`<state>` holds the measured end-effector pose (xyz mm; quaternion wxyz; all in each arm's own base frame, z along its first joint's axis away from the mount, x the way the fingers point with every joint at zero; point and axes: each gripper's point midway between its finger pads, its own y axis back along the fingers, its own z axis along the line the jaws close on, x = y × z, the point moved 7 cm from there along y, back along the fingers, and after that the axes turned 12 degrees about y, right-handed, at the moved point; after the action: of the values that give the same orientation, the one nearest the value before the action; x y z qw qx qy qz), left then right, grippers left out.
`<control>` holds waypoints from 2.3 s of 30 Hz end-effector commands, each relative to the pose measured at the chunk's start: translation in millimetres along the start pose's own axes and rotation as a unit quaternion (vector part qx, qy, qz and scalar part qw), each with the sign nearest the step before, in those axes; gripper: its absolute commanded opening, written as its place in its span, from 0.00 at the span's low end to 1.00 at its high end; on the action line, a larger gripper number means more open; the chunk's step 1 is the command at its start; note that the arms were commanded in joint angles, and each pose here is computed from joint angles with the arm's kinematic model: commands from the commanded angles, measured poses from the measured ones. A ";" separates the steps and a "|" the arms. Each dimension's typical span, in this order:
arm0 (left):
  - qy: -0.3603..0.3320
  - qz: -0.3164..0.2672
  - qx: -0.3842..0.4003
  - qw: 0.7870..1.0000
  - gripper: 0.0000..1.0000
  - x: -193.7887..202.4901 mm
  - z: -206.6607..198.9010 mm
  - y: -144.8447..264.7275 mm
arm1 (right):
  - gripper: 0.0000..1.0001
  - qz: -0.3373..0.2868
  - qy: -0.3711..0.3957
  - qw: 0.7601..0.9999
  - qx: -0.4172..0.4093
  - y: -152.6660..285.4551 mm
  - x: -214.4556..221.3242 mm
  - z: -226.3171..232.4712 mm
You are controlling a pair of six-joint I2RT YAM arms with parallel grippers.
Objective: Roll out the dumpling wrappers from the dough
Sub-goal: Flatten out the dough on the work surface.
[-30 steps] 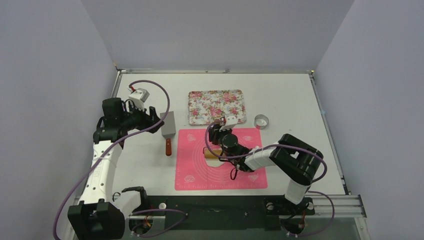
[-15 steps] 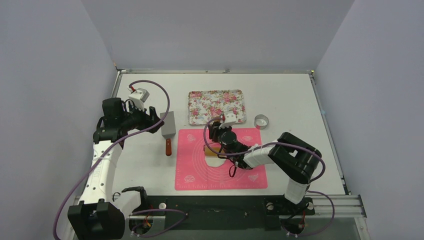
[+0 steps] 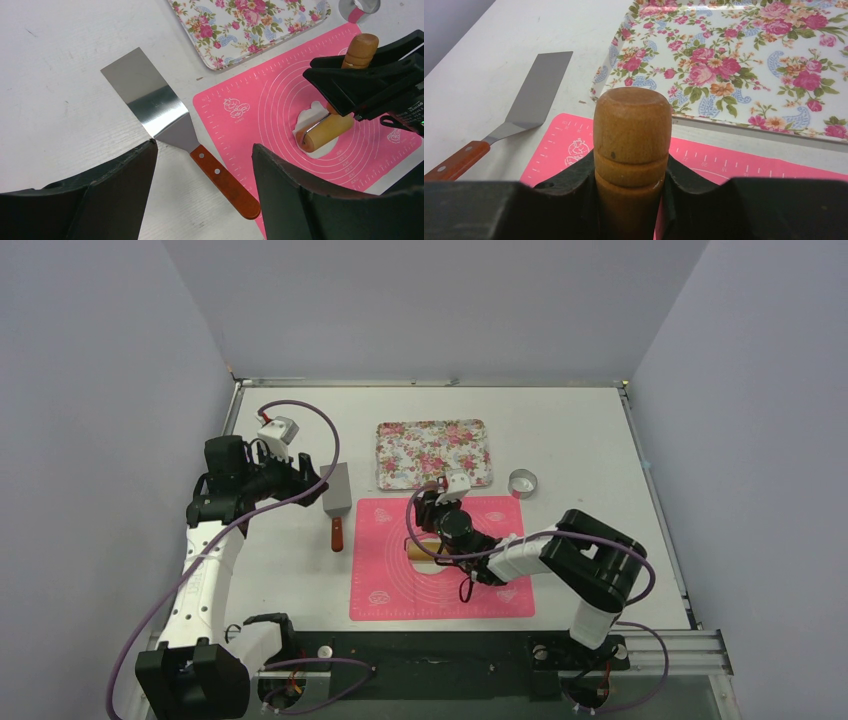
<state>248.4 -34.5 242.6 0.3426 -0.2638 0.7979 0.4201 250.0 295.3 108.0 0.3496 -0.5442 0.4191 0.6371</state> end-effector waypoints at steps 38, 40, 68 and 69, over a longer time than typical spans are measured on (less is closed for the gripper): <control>-0.022 -0.028 0.006 0.999 0.68 -20.5 -4.9 5.2 | 0.00 0.136 0.086 0.986 0.043 -0.6 59.6 -47.1; -0.021 -0.027 0.006 0.999 0.68 -20.4 -4.7 5.1 | 0.00 0.133 0.100 0.985 0.043 -8.5 52.0 -46.0; -0.024 -0.032 0.007 0.999 0.68 -20.0 -6.4 7.4 | 0.00 0.186 0.106 0.977 -0.018 61.4 96.9 -10.5; -0.023 -0.032 0.007 0.999 0.68 -19.9 -6.3 7.4 | 0.00 0.188 0.105 0.977 -0.017 62.4 97.8 -11.0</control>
<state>249.3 -34.3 243.3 0.3426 -0.2637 0.7977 0.4203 222.3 297.6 104.1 0.3359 -0.5418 0.4161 0.6484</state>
